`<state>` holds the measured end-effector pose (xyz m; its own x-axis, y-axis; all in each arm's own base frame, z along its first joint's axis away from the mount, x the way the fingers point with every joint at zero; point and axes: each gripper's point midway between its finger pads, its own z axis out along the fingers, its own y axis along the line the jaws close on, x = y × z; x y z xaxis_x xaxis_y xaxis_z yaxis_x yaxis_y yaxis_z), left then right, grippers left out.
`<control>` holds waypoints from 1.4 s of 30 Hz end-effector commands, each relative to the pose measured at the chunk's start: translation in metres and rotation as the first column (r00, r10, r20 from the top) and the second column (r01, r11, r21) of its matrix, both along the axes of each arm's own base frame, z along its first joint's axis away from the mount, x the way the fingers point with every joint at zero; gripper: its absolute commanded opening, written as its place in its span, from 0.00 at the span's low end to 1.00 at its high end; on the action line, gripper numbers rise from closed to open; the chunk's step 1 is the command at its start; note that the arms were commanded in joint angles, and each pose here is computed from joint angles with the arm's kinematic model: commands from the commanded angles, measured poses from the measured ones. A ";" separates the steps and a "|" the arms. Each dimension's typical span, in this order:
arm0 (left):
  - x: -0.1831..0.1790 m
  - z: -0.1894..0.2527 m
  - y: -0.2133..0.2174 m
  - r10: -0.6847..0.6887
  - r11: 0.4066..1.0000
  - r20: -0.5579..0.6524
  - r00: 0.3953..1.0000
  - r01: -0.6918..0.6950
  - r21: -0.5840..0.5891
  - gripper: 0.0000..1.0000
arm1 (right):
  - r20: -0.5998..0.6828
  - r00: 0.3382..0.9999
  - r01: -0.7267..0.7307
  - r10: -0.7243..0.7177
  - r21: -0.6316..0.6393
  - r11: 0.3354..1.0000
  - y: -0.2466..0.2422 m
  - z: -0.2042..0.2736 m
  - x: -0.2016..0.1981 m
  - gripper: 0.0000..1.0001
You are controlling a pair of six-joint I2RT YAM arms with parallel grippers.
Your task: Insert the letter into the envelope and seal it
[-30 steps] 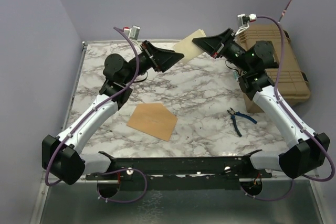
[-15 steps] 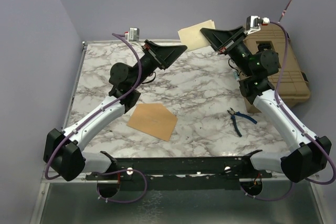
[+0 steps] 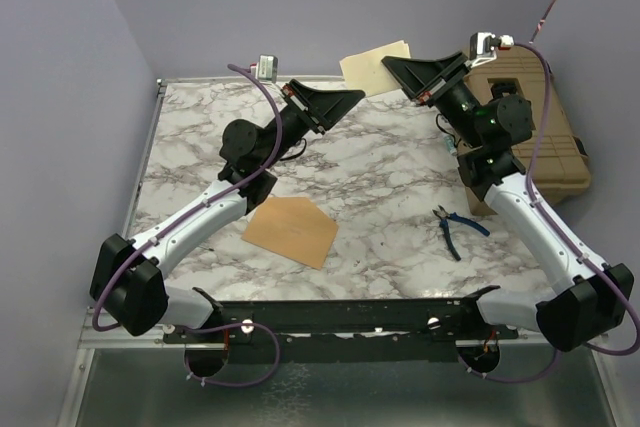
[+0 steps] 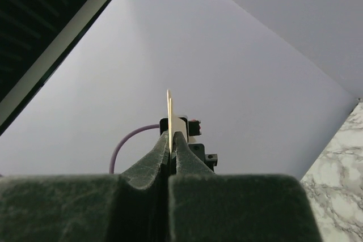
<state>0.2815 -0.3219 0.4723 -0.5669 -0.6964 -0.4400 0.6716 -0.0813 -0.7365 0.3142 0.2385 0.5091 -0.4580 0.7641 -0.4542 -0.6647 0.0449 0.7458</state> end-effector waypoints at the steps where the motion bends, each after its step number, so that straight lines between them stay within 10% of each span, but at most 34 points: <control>1: -0.008 0.018 0.009 0.036 0.999 0.074 0.997 -0.035 -0.024 0.00 | 0.009 1.000 -0.017 0.018 -0.098 0.995 0.005 -0.009 -0.014 0.05; 11: -0.030 -0.025 0.007 0.000 0.947 0.244 0.970 -0.078 0.311 0.00 | 0.103 0.992 -0.010 0.075 -0.519 0.855 0.009 -0.060 -0.041 0.78; 15: -0.059 -0.046 0.007 -0.141 0.886 0.364 0.921 -0.047 0.462 0.00 | 0.122 0.946 -0.132 0.301 -0.701 0.700 0.018 -0.086 -0.064 0.86; 25: -0.073 -0.066 0.008 -0.296 0.765 0.429 0.854 -0.056 0.641 0.00 | 0.048 0.774 -0.335 0.631 -0.816 0.472 0.020 -0.105 -0.103 0.78; 42: -0.074 -0.085 0.008 -0.386 0.684 0.413 0.824 -0.045 0.728 0.00 | 0.069 0.805 -0.258 0.590 -0.854 0.452 0.010 -0.112 -0.106 0.25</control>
